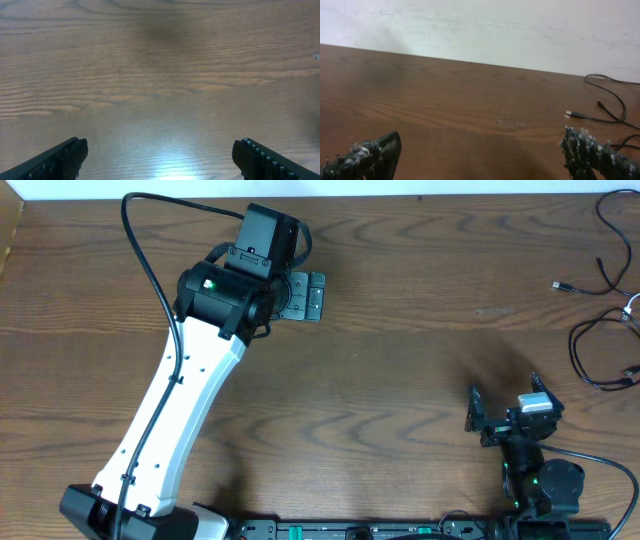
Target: Untangle cables
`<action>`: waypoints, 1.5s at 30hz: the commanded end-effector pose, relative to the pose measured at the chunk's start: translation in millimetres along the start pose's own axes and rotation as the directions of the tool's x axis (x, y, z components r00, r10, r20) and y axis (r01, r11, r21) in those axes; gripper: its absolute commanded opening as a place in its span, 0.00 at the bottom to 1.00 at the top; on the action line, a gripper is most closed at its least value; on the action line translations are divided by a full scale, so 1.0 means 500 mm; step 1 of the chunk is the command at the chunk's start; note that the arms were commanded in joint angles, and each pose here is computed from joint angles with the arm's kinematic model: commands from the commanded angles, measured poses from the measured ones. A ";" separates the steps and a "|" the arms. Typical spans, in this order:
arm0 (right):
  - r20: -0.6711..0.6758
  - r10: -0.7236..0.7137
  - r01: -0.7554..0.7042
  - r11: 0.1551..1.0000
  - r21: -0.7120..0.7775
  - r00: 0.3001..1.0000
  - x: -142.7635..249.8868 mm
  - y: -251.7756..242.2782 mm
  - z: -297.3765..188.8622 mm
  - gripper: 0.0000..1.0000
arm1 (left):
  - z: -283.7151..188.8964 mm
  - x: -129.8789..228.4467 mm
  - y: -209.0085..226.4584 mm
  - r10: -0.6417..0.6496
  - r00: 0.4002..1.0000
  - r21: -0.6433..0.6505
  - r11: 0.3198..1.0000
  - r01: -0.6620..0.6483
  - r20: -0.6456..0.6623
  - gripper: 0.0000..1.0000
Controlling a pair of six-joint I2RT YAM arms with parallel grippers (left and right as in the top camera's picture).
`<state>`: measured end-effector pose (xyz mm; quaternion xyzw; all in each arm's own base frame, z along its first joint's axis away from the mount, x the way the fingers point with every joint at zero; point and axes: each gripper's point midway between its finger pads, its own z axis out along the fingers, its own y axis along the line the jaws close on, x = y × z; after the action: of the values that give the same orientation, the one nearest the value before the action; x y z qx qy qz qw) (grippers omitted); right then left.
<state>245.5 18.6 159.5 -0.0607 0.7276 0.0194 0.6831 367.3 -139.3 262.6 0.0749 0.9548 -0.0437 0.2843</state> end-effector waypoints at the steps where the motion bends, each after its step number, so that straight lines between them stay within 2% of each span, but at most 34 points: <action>1: -0.001 -0.002 0.002 1.000 0.000 1.000 0.002 0.002 0.000 0.99 | 0.000 -0.002 0.006 0.014 1.000 -0.017 1.000 -0.014 0.003 0.98; 12: -0.001 -0.002 0.002 1.000 0.000 1.000 0.002 0.002 0.000 0.99 | -0.031 -0.008 0.007 0.010 0.999 -0.009 1.000 -0.010 0.040 0.98; 18: -0.001 -0.002 0.002 1.000 0.000 1.000 0.002 0.002 0.000 0.99 | -0.124 -0.020 0.047 -0.009 0.986 -0.063 0.998 0.019 0.166 0.98; 23: -0.001 -0.002 0.002 1.000 0.000 1.000 0.002 0.002 0.000 0.99 | -0.216 -0.018 0.086 -0.052 0.955 -0.056 0.996 0.071 0.290 0.98; 29: -0.001 -0.002 0.002 1.000 -0.001 1.000 0.002 0.002 0.000 0.99 | -0.254 -0.026 0.112 -0.068 0.921 -0.050 0.994 0.094 0.384 0.98; 33: -0.001 -0.002 0.002 1.000 0.000 1.000 0.002 0.002 0.000 0.99 | -0.280 -0.022 0.112 -0.086 0.874 0.011 0.996 0.091 0.478 0.98; 38: -0.001 -0.002 0.002 1.000 0.000 1.000 0.002 0.002 0.000 0.99 | -0.300 -0.010 0.120 -0.101 0.772 0.058 0.995 0.083 0.628 0.98; 45: -0.001 -0.002 0.002 1.000 0.000 1.000 0.002 0.002 0.000 0.99 | -0.289 0.069 0.150 -0.114 0.639 0.068 0.993 0.097 0.760 0.98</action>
<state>245.5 18.1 159.3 -0.0597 0.7279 0.0183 0.6828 281.2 -47.6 380.1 -0.0070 0.7529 -0.1007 0.6504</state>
